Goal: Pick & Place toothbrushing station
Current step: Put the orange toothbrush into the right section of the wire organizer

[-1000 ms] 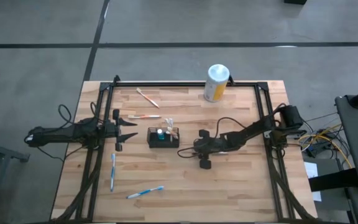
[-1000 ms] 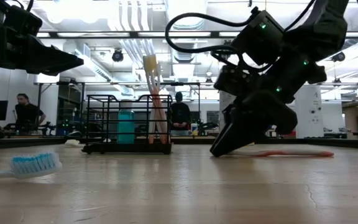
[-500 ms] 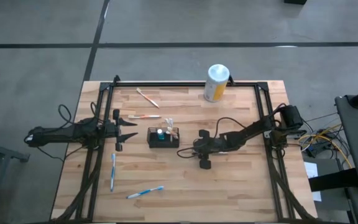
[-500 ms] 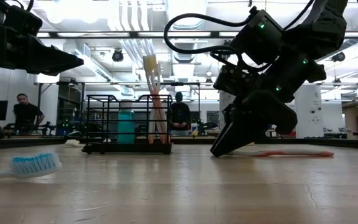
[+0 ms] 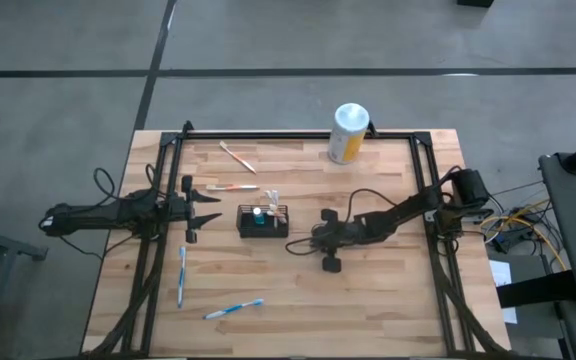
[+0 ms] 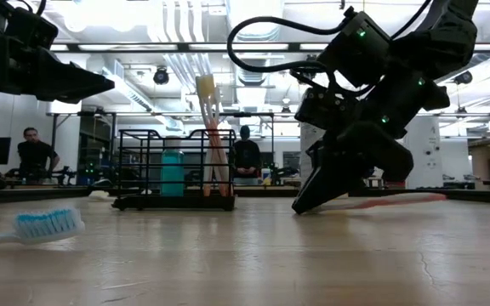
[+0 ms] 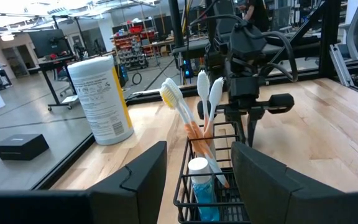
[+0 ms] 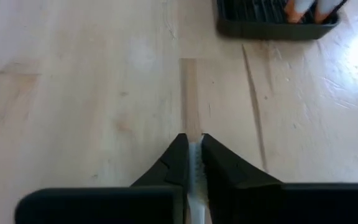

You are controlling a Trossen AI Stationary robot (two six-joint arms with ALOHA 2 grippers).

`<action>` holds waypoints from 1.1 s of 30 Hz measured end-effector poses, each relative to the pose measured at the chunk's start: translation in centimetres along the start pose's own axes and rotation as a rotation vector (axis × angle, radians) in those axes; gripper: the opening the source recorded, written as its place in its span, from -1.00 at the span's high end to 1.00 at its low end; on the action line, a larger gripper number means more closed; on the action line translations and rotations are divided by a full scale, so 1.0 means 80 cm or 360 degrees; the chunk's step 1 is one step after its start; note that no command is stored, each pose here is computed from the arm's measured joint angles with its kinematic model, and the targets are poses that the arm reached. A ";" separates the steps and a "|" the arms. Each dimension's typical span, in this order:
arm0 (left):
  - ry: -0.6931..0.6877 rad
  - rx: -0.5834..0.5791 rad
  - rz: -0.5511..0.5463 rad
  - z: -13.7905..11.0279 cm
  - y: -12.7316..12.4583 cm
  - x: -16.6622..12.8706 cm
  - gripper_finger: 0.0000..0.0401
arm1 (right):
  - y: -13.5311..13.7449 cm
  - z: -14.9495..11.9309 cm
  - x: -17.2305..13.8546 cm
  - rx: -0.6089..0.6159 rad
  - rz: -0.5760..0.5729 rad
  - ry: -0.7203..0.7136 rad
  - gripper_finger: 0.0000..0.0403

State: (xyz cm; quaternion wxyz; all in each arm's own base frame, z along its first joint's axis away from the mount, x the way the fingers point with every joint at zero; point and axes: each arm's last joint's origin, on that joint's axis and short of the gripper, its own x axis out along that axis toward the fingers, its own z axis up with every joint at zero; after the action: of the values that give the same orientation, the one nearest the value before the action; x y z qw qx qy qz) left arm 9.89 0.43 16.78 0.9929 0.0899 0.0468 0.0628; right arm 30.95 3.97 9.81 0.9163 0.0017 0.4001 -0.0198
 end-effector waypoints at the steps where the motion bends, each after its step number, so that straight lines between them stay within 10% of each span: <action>1: 0.0000 0.0000 0.0000 0.000 0.000 0.000 0.07 | 0.000 0.000 -0.001 -0.0011 -0.0002 -0.0001 0.90; 13: 0.0000 0.0000 0.0000 0.000 0.000 0.000 0.07 | -0.005 0.041 -0.046 -0.0035 -0.0076 -0.0316 0.93; 33: -0.0001 0.0000 0.0001 0.000 0.000 0.000 0.07 | -0.046 0.134 -0.129 0.0120 0.0139 -0.1893 0.93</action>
State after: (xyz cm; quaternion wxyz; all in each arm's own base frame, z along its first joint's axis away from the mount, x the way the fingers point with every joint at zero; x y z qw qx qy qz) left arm 9.89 0.43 16.78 0.9929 0.0899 0.0465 0.0631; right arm 31.66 0.43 24.67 0.9823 0.0393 -0.1829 0.0060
